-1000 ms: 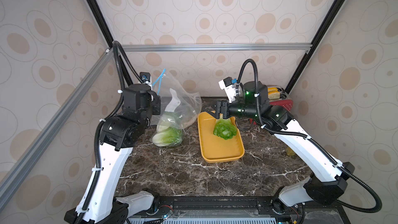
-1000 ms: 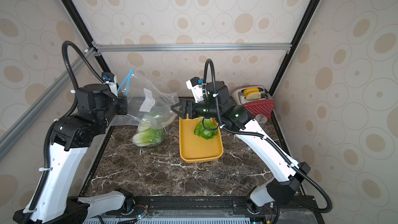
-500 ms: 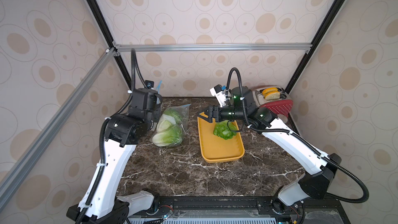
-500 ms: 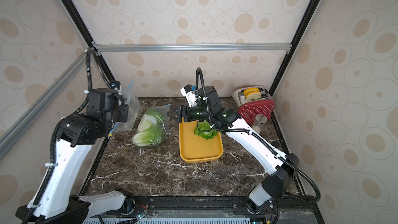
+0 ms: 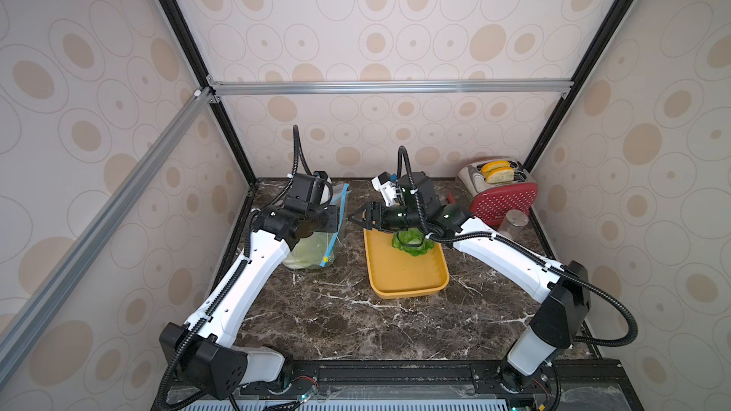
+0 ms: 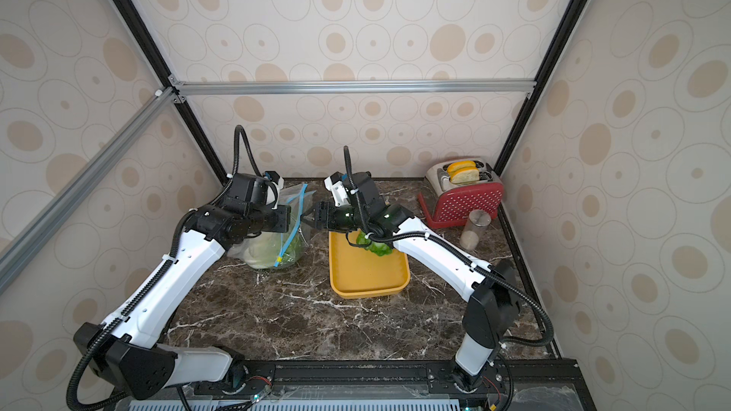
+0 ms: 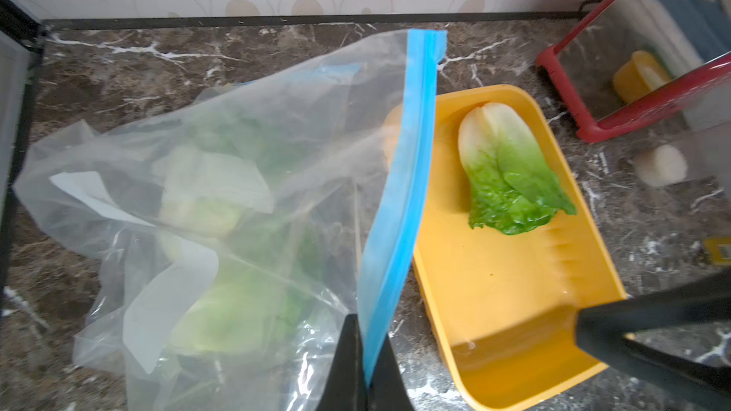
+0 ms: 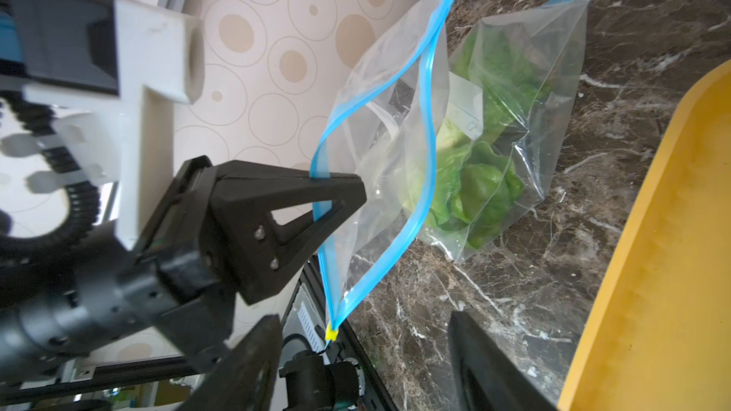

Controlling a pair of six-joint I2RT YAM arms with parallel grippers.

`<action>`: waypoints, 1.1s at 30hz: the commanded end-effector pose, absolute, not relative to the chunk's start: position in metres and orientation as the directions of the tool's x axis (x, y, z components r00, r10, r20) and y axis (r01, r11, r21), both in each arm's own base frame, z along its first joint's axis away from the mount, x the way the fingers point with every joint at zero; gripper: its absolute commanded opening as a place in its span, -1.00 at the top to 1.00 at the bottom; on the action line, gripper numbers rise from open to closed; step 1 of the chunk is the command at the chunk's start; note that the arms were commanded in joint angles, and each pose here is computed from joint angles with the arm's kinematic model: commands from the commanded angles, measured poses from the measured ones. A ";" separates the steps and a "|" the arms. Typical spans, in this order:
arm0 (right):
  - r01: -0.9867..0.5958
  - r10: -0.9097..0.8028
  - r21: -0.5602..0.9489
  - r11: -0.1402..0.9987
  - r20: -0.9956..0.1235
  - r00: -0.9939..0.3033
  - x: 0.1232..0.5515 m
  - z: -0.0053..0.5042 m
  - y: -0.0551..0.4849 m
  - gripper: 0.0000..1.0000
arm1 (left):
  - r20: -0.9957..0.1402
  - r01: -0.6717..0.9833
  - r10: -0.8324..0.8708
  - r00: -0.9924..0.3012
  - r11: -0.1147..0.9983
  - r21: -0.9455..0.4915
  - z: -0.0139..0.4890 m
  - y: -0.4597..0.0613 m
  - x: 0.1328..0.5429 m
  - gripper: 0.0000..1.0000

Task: Put the chinese cabbages into a zipper bag and zip it
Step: Open the zipper of the food storage bag.

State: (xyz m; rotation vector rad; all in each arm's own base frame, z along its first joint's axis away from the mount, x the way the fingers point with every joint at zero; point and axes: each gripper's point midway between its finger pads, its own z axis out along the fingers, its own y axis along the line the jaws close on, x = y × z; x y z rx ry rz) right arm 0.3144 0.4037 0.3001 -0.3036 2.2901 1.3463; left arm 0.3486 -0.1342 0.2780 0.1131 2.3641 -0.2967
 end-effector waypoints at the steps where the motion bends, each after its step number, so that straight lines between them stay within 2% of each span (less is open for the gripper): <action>1: -0.362 0.077 0.758 0.543 -0.474 -0.877 0.326 0.284 0.408 -0.32 | -0.721 0.185 -0.086 -0.688 0.939 -0.289 0.301 -0.146 0.349 1.00; 6: -0.361 0.079 0.720 0.593 -0.498 -0.864 0.344 0.274 0.412 -0.29 | -0.722 0.205 -0.099 -0.685 0.924 -0.322 0.309 -0.150 0.343 1.00; 17: -0.369 0.058 0.774 0.514 -0.461 -0.886 0.355 0.272 0.448 -0.30 | -0.718 0.242 -0.123 -0.686 0.891 -0.384 0.320 -0.159 0.333 1.00; 19: -0.366 0.058 0.770 0.523 -0.461 -0.885 0.357 0.270 0.452 -0.25 | -0.718 0.254 -0.131 -0.683 0.880 -0.402 0.323 -0.162 0.332 1.00; 23: -0.326 0.082 0.767 0.553 -0.440 -0.894 0.366 0.253 0.455 0.07 | -0.735 0.272 -0.151 -0.661 0.865 -0.423 0.332 -0.164 0.330 1.00; 27: -0.306 0.073 0.715 0.628 -0.446 -0.892 0.365 0.238 0.440 0.30 | -0.760 0.184 -0.135 -0.636 0.929 -0.320 0.339 -0.136 0.325 1.00; 33: -0.257 0.054 0.628 0.734 -0.431 -0.901 0.352 0.202 0.407 0.36 | -0.825 0.064 -0.069 -0.561 0.990 -0.126 0.367 -0.089 0.317 1.00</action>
